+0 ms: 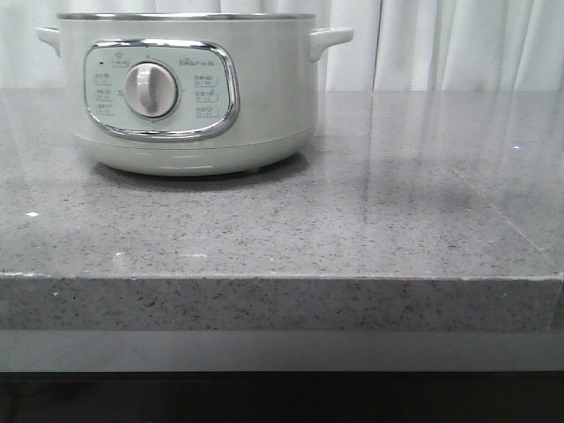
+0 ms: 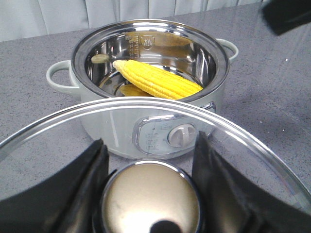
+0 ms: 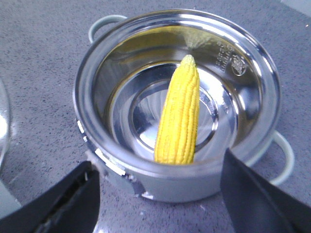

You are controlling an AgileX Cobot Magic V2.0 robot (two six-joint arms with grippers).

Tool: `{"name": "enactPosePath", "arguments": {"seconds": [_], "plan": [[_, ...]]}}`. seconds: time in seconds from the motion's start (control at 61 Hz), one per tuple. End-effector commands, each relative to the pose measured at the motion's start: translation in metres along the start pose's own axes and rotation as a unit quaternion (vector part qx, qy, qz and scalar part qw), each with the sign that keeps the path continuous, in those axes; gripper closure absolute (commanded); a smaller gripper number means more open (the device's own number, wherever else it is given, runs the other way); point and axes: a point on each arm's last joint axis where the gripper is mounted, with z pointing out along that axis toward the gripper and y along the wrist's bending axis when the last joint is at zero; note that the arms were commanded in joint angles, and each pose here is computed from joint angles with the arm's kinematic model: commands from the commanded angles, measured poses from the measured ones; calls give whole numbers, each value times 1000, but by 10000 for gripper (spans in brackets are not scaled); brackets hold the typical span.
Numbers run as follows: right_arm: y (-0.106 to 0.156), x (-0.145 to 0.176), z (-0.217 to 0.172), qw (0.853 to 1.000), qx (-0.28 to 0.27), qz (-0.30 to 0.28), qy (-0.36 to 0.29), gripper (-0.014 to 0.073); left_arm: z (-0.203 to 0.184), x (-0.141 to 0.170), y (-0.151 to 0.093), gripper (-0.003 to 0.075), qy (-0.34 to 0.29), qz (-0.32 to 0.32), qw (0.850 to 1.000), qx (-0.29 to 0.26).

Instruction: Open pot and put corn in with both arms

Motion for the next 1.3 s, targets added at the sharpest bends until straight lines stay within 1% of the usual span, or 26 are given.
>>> {"name": "enactPosePath", "arguments": {"seconds": [0.0, 0.246, 0.394, 0.689, 0.853, 1.017, 1.28], "plan": [[3, -4, -48, 996, 3, -1, -92, 55, -10, -24, -1, 500, -93, -1, 996, 6], [7, 38, -101, 989, 8, -1, -150, 55, -10, -24, -1, 500, -93, -1, 996, 6], [9, 76, -131, 981, 12, 0, -192, 55, -10, -24, -1, 500, -93, -1, 996, 6], [11, 148, -149, 982, 13, 1, -188, 55, -10, -24, -1, 500, -93, -1, 996, 6], [11, 177, -149, 980, 15, 2, -197, 55, -10, -24, -1, 500, -93, -1, 996, 6], [10, 191, -148, 979, 17, 3, -204, 55, -10, -24, -1, 500, -93, -1, 996, 6], [10, 187, -150, 972, 19, 3, -233, 55, -10, -24, -1, 500, -93, -1, 996, 6]]}}
